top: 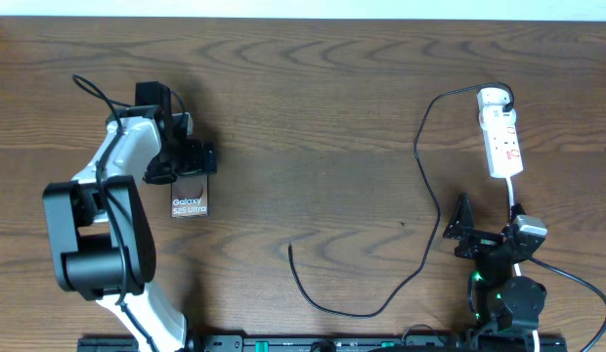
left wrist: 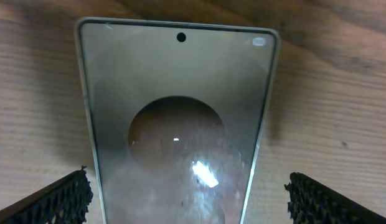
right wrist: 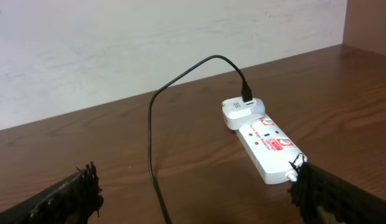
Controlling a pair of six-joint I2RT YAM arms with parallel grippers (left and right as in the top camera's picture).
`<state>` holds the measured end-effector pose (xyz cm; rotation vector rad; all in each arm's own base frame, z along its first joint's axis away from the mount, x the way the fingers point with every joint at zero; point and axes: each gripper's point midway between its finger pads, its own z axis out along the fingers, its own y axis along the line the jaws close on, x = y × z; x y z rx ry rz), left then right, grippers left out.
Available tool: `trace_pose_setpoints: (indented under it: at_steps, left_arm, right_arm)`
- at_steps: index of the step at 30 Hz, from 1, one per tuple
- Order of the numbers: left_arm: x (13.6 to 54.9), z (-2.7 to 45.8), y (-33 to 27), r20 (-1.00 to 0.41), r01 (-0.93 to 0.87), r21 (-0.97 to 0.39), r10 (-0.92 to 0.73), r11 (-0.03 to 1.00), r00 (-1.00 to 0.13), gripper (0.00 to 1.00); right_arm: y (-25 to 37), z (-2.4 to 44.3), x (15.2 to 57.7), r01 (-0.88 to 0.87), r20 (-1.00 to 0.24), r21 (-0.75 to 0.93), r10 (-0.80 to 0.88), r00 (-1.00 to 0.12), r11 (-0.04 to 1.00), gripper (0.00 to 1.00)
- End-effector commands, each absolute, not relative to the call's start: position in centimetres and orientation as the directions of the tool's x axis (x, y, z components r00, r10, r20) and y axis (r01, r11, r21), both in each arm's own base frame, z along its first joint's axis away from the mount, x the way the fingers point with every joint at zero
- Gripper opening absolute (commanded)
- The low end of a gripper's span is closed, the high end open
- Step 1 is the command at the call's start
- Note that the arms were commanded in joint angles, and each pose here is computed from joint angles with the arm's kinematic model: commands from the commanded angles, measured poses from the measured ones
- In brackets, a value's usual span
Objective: Plug charger to phone and switch on socket
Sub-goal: 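Move the left gripper over the silver phone and lower onto it, then close the left gripper on the phone's long edges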
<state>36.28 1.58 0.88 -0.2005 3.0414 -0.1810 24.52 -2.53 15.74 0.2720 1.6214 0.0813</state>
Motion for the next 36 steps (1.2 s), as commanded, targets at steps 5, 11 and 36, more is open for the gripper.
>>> trace_pose_setpoints:
  at_steps: [5, 11, 36]
  left_arm:
    - [35.7, -0.2, 2.1, -0.051, -0.114, -0.086, -0.118, 0.99, -0.992, 0.98]
    - [34.5, -0.2, 2.1, -0.003, -0.118, -0.083, -0.119, 0.99, -0.993, 0.98]
    - [33.6, -1.1, 1.7, 0.007, -0.003, -0.083, -0.002, 0.997, -1.0, 0.98]
  right_arm:
    - [-2.6, 15.7, 24.5, 0.128, -0.976, 0.207, 0.214, -0.046, 0.97, 0.99]
    - [-2.6, 15.7, 24.5, 0.128, -0.976, 0.207, 0.214, -0.046, 0.97, 0.99]
    - [-2.6, 15.7, 24.5, 0.128, -0.976, 0.207, 0.214, -0.046, 0.97, 0.99]
